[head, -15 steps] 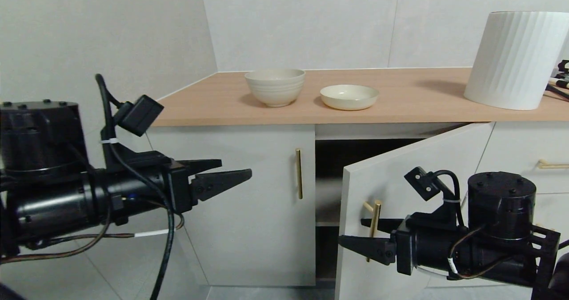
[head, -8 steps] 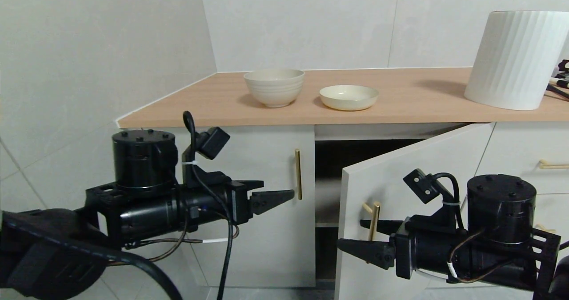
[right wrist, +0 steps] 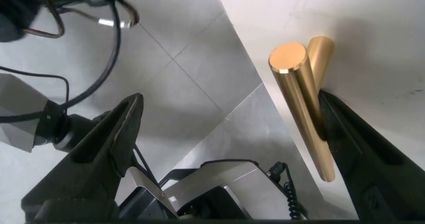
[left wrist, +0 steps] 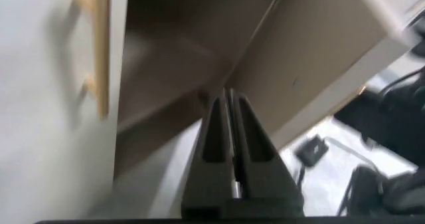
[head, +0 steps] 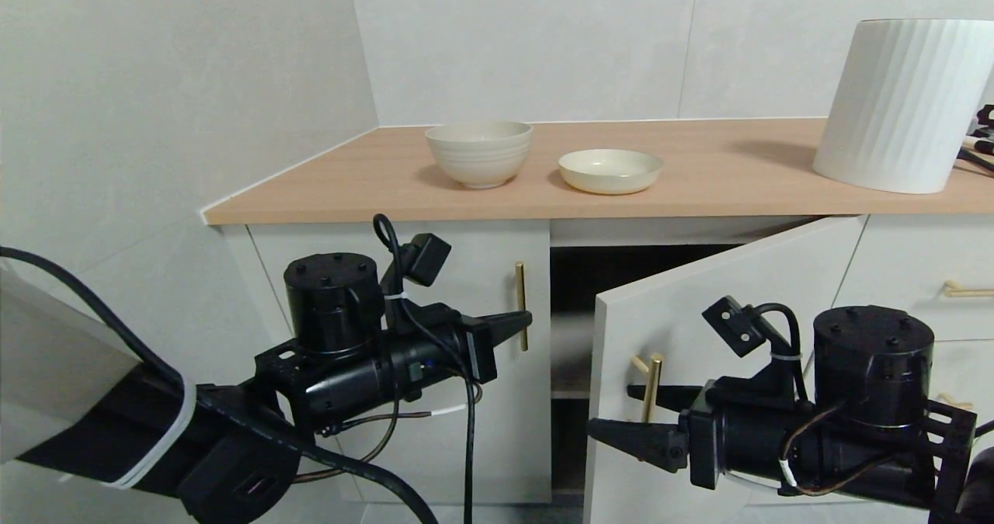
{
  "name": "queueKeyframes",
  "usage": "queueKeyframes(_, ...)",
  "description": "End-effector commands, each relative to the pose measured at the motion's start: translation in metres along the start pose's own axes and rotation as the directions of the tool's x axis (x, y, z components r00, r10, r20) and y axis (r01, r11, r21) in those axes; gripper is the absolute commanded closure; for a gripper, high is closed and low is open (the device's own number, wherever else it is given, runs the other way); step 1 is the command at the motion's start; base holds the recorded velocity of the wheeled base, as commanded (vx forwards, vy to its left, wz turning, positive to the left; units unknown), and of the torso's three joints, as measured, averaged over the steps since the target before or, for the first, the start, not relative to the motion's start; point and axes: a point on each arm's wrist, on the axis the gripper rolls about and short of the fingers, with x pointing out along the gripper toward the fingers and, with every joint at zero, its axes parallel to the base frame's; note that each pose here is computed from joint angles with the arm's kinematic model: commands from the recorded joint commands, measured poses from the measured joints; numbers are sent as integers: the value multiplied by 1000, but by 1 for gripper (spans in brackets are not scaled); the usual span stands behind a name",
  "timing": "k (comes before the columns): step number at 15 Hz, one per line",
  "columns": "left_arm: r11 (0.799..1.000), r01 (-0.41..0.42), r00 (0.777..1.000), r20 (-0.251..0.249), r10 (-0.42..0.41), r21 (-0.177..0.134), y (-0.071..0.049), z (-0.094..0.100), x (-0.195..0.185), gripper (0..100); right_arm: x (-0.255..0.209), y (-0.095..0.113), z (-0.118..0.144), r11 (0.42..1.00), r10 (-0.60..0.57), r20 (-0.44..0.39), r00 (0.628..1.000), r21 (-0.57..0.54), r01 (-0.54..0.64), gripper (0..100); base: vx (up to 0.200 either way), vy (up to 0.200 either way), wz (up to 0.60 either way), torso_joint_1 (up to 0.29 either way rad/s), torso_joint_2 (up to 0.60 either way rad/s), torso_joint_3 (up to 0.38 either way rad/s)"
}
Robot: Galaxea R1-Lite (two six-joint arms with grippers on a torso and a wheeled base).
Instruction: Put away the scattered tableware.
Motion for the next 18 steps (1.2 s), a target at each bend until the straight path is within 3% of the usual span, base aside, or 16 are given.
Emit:
queueKeyframes(1,999,33,999,12,-34,15,3,-12,16,100,1,-2,-2,1000,-6,-11,1000,7,6,0,0,0,0,0,0,0)
queueKeyframes(3,997,72,997,21,-73,36,4,-21,50,100,0,-1,0,1000,-5,-4,1000,4,5,0,0,0,0,0,0,0)
queueKeyframes(5,997,72,997,15,-73,34,10,-27,62,100,0,-1,-1,1000,-5,-4,1000,4,5,0,0,0,0,0,0,0)
queueKeyframes(7,996,82,997,-11,-82,29,5,-37,62,100,0,-1,-1,1000,-5,-5,1000,4,5,0,0,0,0,0,0,0)
queueKeyframes(8,994,97,995,-20,-96,41,1,-42,63,100,0,-1,-1,1000,-6,-6,1000,5,6,0,0,0,0,0,0,0)
queueKeyframes(10,988,124,992,10,-126,90,-5,-45,65,100,0,-1,-2,1000,-8,-10,1000,5,8,0,0,0,0,0,0,0)
queueKeyframes(11,985,142,989,15,-145,96,-9,-49,64,100,0,-2,-3,1000,-8,-11,1000,6,8,0,0,0,0,0,0,0)
queueKeyframes(18,976,196,980,-39,-193,90,-25,-70,74,100,-13,-7,0,999,-53,17,998,1,53,0,0,0,0,0,0,0)
